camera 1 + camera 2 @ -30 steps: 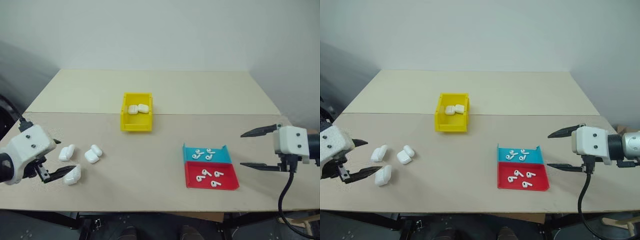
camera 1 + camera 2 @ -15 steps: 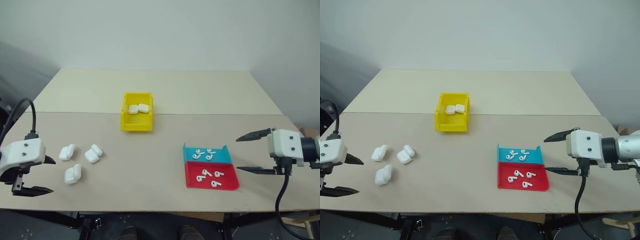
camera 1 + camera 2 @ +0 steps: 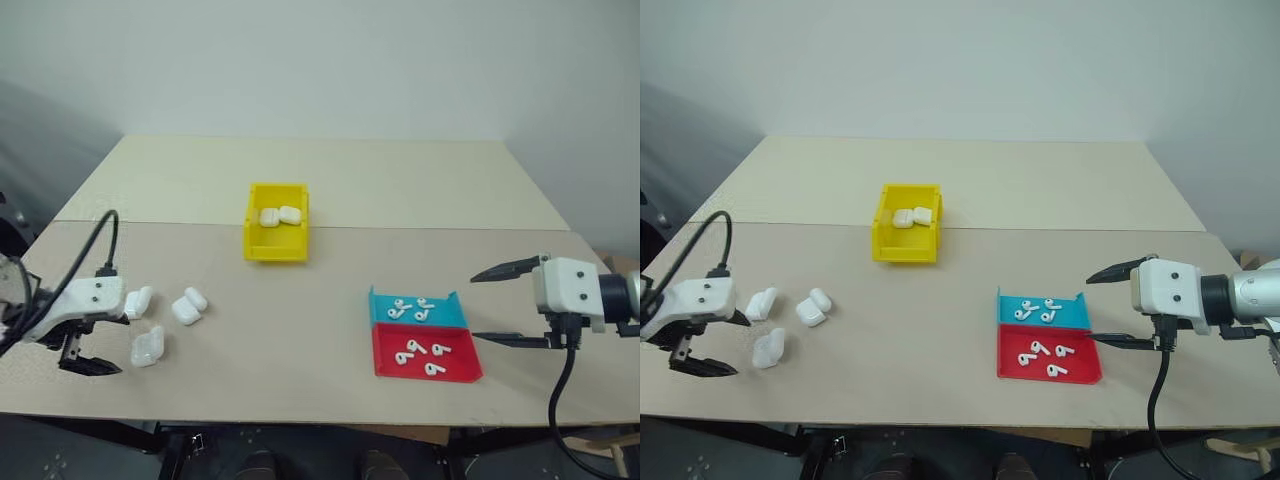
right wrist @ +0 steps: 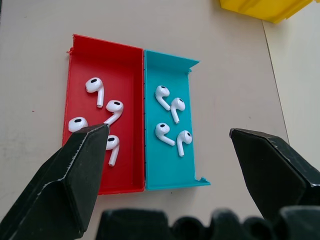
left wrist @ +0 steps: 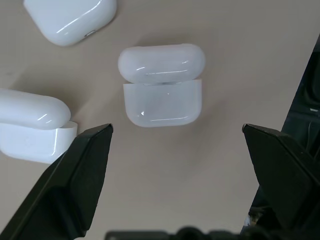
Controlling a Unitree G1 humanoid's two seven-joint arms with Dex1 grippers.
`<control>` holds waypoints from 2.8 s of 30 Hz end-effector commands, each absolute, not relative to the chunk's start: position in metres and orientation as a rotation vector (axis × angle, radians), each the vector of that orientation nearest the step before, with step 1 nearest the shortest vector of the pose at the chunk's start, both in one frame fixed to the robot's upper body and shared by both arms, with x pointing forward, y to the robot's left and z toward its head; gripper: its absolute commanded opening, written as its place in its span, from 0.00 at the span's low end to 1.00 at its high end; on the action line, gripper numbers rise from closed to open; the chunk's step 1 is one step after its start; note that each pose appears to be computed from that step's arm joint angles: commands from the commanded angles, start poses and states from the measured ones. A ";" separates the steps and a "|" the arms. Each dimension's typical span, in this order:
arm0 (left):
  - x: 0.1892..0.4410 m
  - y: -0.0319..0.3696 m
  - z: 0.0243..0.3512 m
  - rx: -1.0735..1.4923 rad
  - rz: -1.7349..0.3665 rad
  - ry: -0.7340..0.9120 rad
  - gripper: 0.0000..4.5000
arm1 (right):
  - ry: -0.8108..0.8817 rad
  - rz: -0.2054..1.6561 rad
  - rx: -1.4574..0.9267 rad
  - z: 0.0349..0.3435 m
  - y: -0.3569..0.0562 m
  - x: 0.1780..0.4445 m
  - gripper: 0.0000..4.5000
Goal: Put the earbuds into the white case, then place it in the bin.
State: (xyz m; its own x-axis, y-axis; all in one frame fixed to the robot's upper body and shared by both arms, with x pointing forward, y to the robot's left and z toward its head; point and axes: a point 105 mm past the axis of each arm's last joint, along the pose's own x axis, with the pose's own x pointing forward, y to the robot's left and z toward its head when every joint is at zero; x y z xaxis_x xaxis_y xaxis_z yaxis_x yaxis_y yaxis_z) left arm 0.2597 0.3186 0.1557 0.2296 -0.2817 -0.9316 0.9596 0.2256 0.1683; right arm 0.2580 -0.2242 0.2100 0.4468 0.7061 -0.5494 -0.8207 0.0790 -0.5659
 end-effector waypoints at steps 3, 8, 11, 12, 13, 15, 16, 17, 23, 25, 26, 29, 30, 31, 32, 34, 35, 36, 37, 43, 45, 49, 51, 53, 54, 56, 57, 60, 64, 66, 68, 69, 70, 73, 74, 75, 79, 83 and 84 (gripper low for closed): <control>0.262 0.313 0.152 1.026 -1.056 0.978 1.00 | 0.136 1.117 -0.984 0.217 -0.227 0.257 0.99; 0.266 0.308 0.143 1.035 -1.041 0.992 1.00 | 0.142 1.108 -0.985 0.215 -0.227 0.255 0.99; 0.272 0.306 0.142 1.030 -1.012 0.977 1.00 | 0.143 1.106 -0.985 0.215 -0.227 0.255 0.99; 0.274 0.306 0.142 1.035 -1.004 0.975 1.00 | 0.147 1.105 -0.987 0.214 -0.228 0.255 0.99; 0.276 0.306 0.142 1.042 -0.995 0.975 1.00 | 0.149 1.104 -0.989 0.214 -0.228 0.255 0.99; 0.278 0.306 0.143 1.040 -0.984 0.976 1.00 | 0.150 1.104 -0.991 0.213 -0.228 0.256 0.99; 0.279 0.305 0.143 1.032 -0.985 0.973 1.00 | 0.151 1.104 -0.990 0.213 -0.228 0.256 0.99; 0.279 0.304 0.142 1.033 -0.986 0.971 1.00 | 0.150 1.104 -0.990 0.213 -0.227 0.256 0.99; 0.280 0.305 0.138 1.057 -0.976 0.989 1.00 | 0.145 1.100 -0.993 0.214 -0.227 0.257 0.99; 0.282 0.303 0.138 1.055 -0.972 0.979 1.00 | 0.144 1.097 -0.994 0.215 -0.227 0.258 0.99; 0.282 0.302 0.138 1.053 -0.972 0.977 1.00 | 0.143 1.097 -0.995 0.215 -0.227 0.258 0.99; 0.283 0.301 0.137 1.051 -0.970 0.978 1.00 | 0.142 1.096 -0.997 0.215 -0.226 0.258 0.99; 0.283 0.302 0.137 1.053 -0.965 0.981 1.00 | 0.142 1.095 -0.998 0.214 -0.226 0.258 0.99; 0.283 0.302 0.136 1.055 -0.961 0.983 1.00 | 0.142 1.094 -0.999 0.214 -0.226 0.258 0.99; 0.284 0.301 0.135 1.047 -0.960 0.980 1.00 | 0.143 1.094 -1.001 0.214 -0.226 0.258 0.99; 0.282 0.299 0.135 1.038 -0.971 0.979 1.00 | 0.144 1.093 -1.001 0.213 -0.226 0.258 0.99; 0.282 0.300 0.134 1.051 -0.968 0.987 1.00 | 0.145 1.095 -1.003 0.213 -0.226 0.258 0.99; 0.281 0.301 0.134 1.059 -0.966 0.993 1.00 | 0.146 1.096 -1.004 0.212 -0.226 0.257 0.99; 0.281 0.302 0.133 1.065 -0.964 0.998 1.00 | 0.146 1.096 -1.004 0.212 -0.226 0.257 0.99; 0.280 0.306 0.133 1.085 -0.959 1.019 0.65 | 0.142 1.089 -1.010 0.212 -0.226 0.259 1.00; 0.281 0.305 0.133 1.084 -0.953 1.011 0.61 | 0.139 1.086 -1.011 0.213 -0.226 0.259 1.00; 0.285 0.303 0.134 1.110 -0.938 0.984 0.61 | 0.136 1.080 -1.016 0.214 -0.226 0.260 1.00; 0.288 0.300 0.137 1.120 -0.929 0.946 0.61 | 0.135 1.076 -1.020 0.215 -0.227 0.260 1.00; 0.291 0.286 0.148 1.089 -0.954 0.843 0.61 | 0.144 1.068 -1.026 0.219 -0.229 0.260 1.00; 0.290 0.276 0.157 1.073 -0.990 0.764 0.61 | 0.164 1.066 -1.022 0.221 -0.230 0.260 1.00; 0.287 0.256 0.177 1.008 -1.054 0.599 0.61 | 0.224 1.062 -1.013 0.226 -0.230 0.260 1.00; 0.285 0.250 0.184 0.983 -1.075 0.531 0.61 | 0.243 1.066 -1.012 0.229 -0.229 0.259 1.00; 0.279 0.228 0.205 0.856 -1.108 0.284 0.61 | 0.307 1.075 -1.013 0.237 -0.223 0.257 1.00; 0.272 0.199 0.222 0.690 -1.140 -0.032 0.61 | 0.396 1.166 -1.049 0.233 -0.211 0.245 1.00; 0.267 0.187 0.223 0.621 -1.148 -0.142 0.61 | 0.446 1.196 -1.047 0.229 -0.203 0.240 1.00; 0.264 0.178 0.218 0.586 -1.144 -0.216 0.61 | 0.494 1.231 -1.040 0.223 -0.194 0.233 1.00; 0.263 0.173 0.215 0.570 -1.135 -0.252 0.61 | 0.513 1.242 -1.041 0.220 -0.190 0.231 1.00; 0.263 0.167 0.212 0.540 -1.112 -0.302 0.61 | 0.528 1.250 -1.040 0.216 -0.186 0.229 1.00; 0.256 0.153 0.205 0.467 -1.091 -0.373 0.61 | 0.578 1.253 -1.021 0.201 -0.178 0.226 1.00; 0.252 0.148 0.202 0.449 -1.108 -0.387 0.61 | 0.596 1.252 -1.019 0.195 -0.176 0.226 1.00; 0.248 0.144 0.199 0.433 -1.123 -0.394 0.61 | 0.609 1.250 -1.021 0.190 -0.174 0.226 0.96; 0.244 0.134 0.192 0.392 -1.130 -0.398 0.61 | 0.642 1.288 -1.051 0.173 -0.166 0.222 0.77; 0.236 0.125 0.189 0.383 -1.198 -0.407 0.61 | 0.645 1.213 -1.072 0.159 -0.160 0.237 0.52; 0.235 0.124 0.189 0.382 -1.202 -0.408 0.61 | 0.651 1.216 -1.076 0.158 -0.159 0.237 0.52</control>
State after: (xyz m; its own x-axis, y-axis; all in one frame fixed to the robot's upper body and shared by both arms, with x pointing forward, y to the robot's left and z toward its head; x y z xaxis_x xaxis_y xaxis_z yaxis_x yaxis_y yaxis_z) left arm 0.2429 0.1283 0.1775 0.3439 -0.9366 0.0665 0.8299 0.3364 0.4452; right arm 0.2339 -0.1587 0.1549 0.2364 0.4361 -0.8683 -0.9623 -0.0187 -0.2714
